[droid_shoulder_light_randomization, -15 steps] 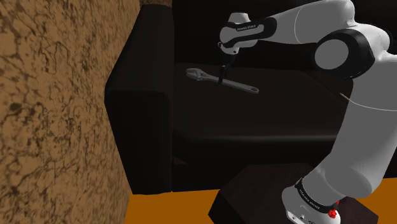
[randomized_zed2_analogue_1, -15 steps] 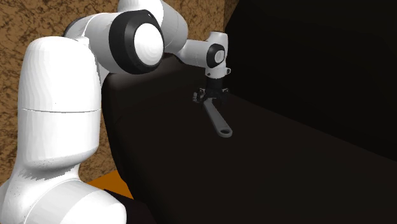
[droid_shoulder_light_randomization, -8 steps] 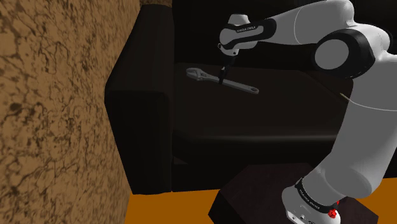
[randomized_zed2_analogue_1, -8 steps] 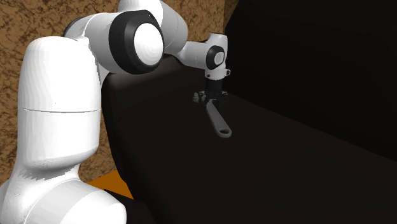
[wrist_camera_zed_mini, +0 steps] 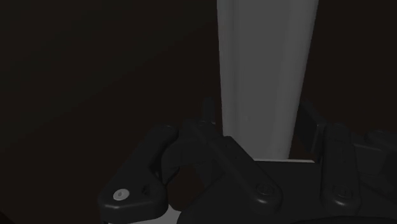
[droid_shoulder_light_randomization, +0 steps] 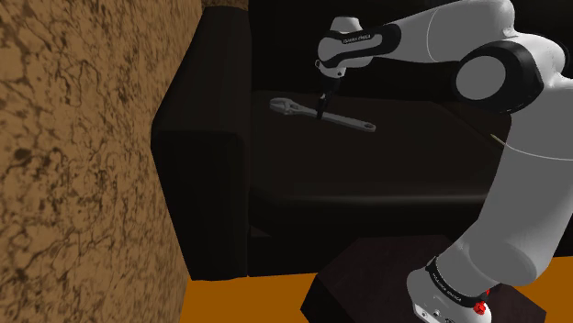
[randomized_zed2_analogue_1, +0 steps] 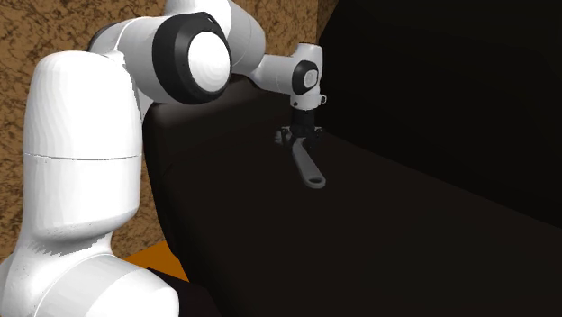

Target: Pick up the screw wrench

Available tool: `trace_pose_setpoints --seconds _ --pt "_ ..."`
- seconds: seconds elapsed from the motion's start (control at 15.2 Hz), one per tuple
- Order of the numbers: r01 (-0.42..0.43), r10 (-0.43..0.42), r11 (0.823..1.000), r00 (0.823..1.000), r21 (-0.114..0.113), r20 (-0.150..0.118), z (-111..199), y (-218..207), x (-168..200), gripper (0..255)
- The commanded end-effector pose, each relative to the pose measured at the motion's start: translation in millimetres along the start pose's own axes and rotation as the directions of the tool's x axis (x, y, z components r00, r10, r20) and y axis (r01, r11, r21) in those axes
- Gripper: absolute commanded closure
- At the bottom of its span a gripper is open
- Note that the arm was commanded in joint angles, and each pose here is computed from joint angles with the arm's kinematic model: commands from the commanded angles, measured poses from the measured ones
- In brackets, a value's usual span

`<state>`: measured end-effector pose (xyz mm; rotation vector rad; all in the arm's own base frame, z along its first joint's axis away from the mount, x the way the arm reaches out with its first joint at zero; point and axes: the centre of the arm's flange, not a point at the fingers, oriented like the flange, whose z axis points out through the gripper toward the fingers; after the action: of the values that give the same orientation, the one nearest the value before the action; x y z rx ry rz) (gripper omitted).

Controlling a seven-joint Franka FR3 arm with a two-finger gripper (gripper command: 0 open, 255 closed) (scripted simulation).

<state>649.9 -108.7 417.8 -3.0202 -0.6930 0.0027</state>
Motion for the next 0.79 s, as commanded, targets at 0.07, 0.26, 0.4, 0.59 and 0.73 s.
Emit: trace_pose_setpoints --seconds 0.07,0.26,0.4,0.59,0.73 --pt "0.0 0.0 1.0 1.0 0.0 0.0 -15.5 -0.8 0.7 255" --pt "0.0 0.0 1.0 1.0 0.0 0.0 -31.3 -1.4 0.9 255" --pt "0.0 0.0 1.0 1.0 0.0 0.0 -41.9 -1.9 0.9 255" --pt "0.0 0.0 1.0 1.0 0.0 0.0 -57.7 -2.6 1.1 255" --pt "0.0 0.0 1.0 1.0 0.0 0.0 -68.2 -3.0 1.2 255"
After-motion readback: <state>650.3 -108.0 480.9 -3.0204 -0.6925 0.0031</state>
